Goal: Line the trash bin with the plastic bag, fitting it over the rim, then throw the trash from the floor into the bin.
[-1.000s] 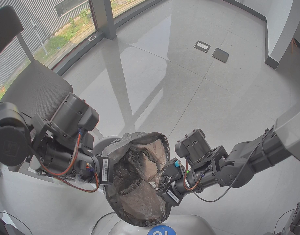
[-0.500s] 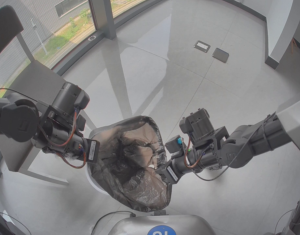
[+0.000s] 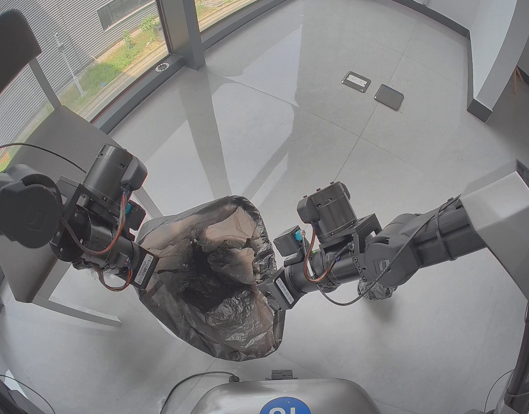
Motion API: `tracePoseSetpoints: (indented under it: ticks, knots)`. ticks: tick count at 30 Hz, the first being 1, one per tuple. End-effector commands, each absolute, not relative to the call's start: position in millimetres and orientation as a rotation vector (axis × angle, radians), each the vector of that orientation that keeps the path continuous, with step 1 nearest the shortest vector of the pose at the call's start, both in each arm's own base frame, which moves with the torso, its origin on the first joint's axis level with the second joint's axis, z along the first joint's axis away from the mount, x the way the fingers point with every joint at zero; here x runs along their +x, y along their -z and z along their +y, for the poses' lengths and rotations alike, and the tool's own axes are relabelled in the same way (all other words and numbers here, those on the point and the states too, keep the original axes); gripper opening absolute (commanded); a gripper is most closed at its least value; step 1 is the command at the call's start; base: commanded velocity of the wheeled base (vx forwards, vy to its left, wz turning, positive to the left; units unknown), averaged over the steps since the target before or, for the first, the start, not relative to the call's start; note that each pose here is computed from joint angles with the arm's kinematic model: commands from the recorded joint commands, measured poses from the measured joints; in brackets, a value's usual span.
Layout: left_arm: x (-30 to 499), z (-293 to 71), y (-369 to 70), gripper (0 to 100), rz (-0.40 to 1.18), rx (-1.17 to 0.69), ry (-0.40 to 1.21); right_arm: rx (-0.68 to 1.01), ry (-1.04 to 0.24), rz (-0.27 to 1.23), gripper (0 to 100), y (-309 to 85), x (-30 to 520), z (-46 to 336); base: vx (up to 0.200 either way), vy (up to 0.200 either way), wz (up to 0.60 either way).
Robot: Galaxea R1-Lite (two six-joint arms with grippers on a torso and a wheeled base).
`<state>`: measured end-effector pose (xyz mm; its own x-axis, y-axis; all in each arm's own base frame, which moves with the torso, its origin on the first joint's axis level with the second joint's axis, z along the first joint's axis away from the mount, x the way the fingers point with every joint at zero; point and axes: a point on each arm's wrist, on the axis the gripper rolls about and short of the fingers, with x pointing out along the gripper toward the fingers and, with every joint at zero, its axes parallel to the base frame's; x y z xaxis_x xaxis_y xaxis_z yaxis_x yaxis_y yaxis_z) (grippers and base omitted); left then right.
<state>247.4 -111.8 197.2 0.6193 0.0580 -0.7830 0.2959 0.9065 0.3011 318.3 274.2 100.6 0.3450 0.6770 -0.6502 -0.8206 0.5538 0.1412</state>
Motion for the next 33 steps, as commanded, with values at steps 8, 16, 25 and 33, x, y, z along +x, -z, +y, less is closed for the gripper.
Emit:
tracePoseSetpoints:
  ticks: [8, 16, 25, 33]
  knots:
    - [239.5, -97.6, -176.0, 0, 0.947, 0.649, 0.173, -0.232, -1.002, 0.721, 0, -94.9, 322.2, 288.6, 0.0, 0.0, 0.0]
    - [256.5, -95.4, -146.4, 0, 1.007, 0.683, 0.183, -0.242, -1.01, 0.747, 0, -91.2, 329.3, 301.1, 0.0, 0.0, 0.0]
    - [281.0, -82.1, -134.1, 0, 1.011, 0.68, 0.137, -0.232, -0.99, 0.758, 0, -90.7, 333.7, 294.0, 0.0, 0.0, 0.0]
    - [286.0, -72.3, -133.9, 0, 1.019, 0.659, 0.103, -0.221, -0.972, 0.739, 0, -89.6, 346.9, 292.5, 0.0, 0.0, 0.0]
